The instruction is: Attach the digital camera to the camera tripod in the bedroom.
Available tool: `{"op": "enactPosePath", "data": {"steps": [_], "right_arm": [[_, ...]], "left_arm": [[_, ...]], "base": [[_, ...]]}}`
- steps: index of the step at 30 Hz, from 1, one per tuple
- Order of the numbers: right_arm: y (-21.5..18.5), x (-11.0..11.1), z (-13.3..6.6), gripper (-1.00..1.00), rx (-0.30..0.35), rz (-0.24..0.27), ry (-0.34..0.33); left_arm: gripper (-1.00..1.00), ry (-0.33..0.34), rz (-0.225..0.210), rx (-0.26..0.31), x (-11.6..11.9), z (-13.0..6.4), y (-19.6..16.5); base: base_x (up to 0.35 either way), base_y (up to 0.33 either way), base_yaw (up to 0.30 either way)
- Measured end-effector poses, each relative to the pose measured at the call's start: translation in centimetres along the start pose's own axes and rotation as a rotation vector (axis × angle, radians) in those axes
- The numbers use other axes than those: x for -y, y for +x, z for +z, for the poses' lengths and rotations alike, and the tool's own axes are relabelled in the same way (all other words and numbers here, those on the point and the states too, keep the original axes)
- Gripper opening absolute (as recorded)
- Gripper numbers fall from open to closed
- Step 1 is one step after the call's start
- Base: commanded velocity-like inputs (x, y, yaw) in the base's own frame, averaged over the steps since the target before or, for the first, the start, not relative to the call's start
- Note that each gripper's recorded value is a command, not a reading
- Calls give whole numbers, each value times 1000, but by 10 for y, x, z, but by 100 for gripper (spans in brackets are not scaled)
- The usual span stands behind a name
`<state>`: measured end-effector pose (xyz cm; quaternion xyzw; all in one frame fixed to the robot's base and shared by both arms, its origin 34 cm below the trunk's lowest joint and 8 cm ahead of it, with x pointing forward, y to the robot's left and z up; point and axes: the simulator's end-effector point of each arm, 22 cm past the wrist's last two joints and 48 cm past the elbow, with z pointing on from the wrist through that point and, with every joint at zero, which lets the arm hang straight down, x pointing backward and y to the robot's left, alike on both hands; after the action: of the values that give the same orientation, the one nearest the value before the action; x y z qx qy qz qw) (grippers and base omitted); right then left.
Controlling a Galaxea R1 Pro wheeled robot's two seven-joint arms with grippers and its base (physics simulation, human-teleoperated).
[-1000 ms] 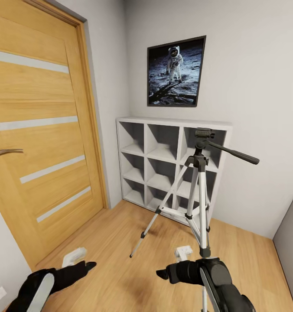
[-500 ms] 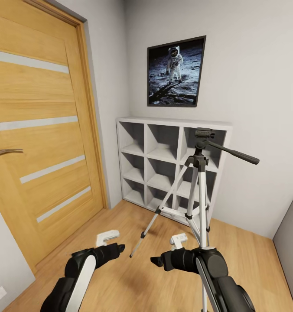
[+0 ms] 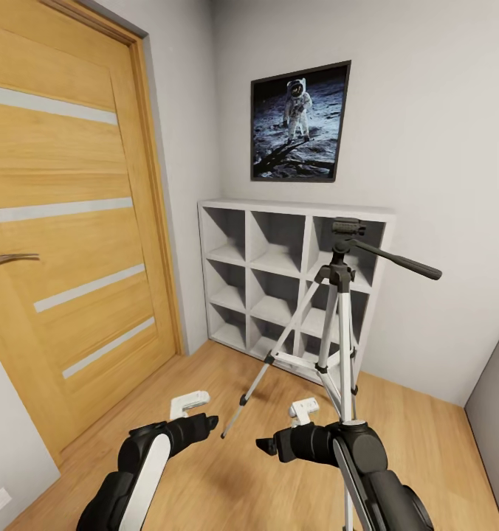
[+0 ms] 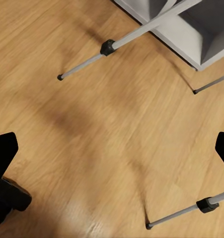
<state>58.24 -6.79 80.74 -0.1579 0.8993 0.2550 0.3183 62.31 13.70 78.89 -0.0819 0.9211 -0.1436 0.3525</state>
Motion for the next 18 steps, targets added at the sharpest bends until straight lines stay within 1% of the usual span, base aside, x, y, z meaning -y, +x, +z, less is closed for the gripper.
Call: {"op": "enactPosePath", "data": {"steps": [10,18], "right_arm": [[2,1,2,100,0,1,-2],[12,6,11,100,1,1,-1]], "left_arm": [[100,3,-2,-2,0,2,3],[100,33,-24,-9,2,11,12]], "base": [[0,0,0],[0,0,0]]}}
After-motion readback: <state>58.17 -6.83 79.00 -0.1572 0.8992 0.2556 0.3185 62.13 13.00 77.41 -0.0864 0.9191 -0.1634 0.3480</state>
